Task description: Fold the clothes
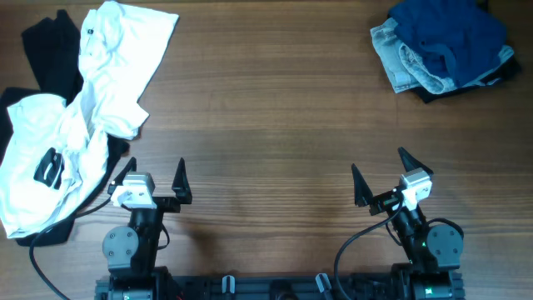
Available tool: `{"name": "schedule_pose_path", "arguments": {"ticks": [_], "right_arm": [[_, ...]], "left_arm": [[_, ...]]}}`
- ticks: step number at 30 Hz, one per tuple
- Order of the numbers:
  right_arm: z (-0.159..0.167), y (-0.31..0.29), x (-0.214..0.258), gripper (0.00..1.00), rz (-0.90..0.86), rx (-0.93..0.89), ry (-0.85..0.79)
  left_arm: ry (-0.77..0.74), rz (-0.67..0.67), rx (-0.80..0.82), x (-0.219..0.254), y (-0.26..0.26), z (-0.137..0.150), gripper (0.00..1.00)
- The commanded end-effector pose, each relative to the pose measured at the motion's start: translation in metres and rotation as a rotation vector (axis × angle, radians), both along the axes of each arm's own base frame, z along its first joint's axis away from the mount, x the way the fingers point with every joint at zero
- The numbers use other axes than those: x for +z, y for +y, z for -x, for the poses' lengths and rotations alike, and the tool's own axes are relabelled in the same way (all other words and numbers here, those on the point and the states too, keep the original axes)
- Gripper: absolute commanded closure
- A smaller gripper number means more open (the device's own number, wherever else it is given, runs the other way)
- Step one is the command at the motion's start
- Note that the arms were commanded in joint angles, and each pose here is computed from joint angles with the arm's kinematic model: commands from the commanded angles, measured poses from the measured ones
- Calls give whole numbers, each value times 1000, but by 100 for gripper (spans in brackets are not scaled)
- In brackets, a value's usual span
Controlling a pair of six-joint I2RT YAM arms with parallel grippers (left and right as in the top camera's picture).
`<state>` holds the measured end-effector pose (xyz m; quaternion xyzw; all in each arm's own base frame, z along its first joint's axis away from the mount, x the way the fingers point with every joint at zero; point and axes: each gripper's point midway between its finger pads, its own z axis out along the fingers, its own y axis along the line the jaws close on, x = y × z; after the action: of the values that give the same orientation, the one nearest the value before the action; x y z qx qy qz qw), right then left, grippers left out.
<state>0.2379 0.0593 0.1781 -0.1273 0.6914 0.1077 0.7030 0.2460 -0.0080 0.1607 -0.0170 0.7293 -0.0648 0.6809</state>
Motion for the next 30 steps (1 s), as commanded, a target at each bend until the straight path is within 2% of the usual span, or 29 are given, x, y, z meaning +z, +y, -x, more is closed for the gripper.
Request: {"name": "schedule_pose_path", "arguments": {"ticks": [1,26,30], "right_arm": [[1,3,1,0,-2,18,-3],[1,3,1,0,-4,19,-3],[1,3,2,0,-3,19,-10]], "left_arm": [[-2,-12,-2,-1,-1,0,0],[-2,-12,-2,-1,-1,0,0],[-38,-14,-2,7,-1,0,0]]}}
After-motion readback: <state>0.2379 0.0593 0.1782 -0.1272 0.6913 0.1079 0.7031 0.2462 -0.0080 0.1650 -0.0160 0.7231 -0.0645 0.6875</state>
